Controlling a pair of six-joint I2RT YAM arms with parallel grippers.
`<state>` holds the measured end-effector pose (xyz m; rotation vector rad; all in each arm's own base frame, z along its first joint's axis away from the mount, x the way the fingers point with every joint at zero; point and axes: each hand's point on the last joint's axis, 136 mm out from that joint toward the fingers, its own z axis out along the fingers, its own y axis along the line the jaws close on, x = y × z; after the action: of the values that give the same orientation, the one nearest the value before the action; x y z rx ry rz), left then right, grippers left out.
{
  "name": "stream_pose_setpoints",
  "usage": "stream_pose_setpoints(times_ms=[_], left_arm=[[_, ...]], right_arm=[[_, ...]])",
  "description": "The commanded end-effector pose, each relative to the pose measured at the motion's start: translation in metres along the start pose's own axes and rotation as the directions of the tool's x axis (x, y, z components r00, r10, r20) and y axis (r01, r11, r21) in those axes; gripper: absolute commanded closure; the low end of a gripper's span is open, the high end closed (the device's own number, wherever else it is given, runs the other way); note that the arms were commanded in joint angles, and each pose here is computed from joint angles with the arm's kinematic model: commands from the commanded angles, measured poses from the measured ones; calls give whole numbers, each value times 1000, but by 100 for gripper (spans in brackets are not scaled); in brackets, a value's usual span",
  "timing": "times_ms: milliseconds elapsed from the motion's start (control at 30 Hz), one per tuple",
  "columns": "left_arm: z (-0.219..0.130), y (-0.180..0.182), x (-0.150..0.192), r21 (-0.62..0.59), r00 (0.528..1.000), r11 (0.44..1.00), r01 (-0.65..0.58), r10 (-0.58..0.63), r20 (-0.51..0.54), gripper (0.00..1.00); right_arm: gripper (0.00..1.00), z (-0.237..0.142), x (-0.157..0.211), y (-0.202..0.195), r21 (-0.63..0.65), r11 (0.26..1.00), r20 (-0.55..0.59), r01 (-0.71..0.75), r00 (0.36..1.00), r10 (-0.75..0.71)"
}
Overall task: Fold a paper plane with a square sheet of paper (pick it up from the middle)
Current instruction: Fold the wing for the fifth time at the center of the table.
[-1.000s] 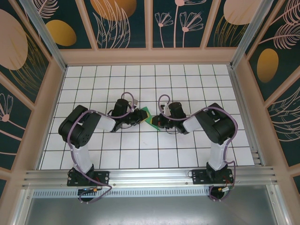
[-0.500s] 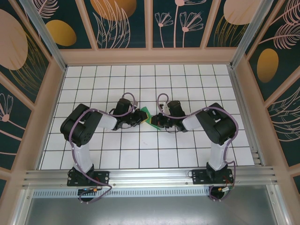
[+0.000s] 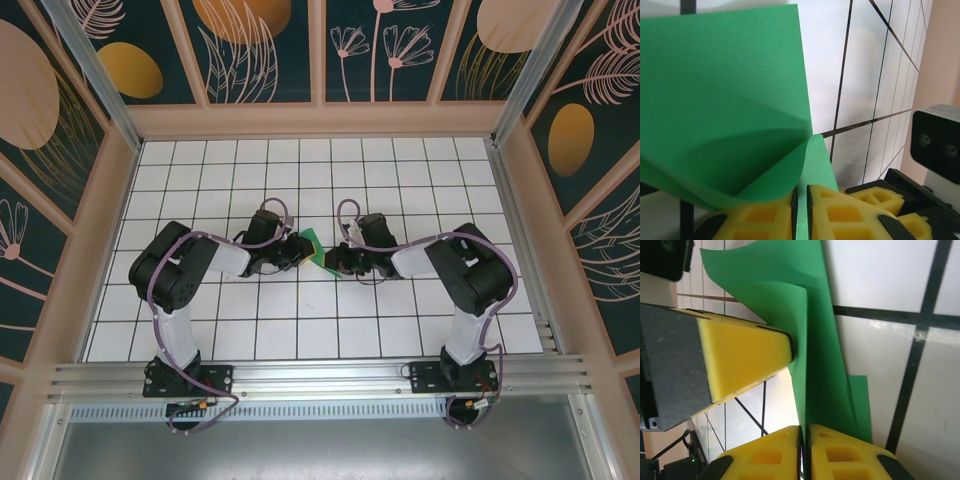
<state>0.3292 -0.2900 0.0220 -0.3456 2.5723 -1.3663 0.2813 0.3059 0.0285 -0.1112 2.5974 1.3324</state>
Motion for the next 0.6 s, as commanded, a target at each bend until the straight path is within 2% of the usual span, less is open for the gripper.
stream_pose_setpoints(times_ms=[0,233,467,567], left_arm=[[3,11,2,-43,1000,999,8,-8,-10,82],[1,6,1,-33,1000,999,-4,3,-8,82],[-14,-34,3,101,998,993,-68,68,0,76],[-18,-37,5,111,997,991,-77,77,-2,76]], right_arm=[[89,1,0,-8,32,999,-22,-7,1000,8],[91,8,12,-33,108,993,-58,-50,997,56],[91,11,13,-44,152,986,-62,-72,995,83],[91,11,13,-46,159,985,-61,-74,995,85]])
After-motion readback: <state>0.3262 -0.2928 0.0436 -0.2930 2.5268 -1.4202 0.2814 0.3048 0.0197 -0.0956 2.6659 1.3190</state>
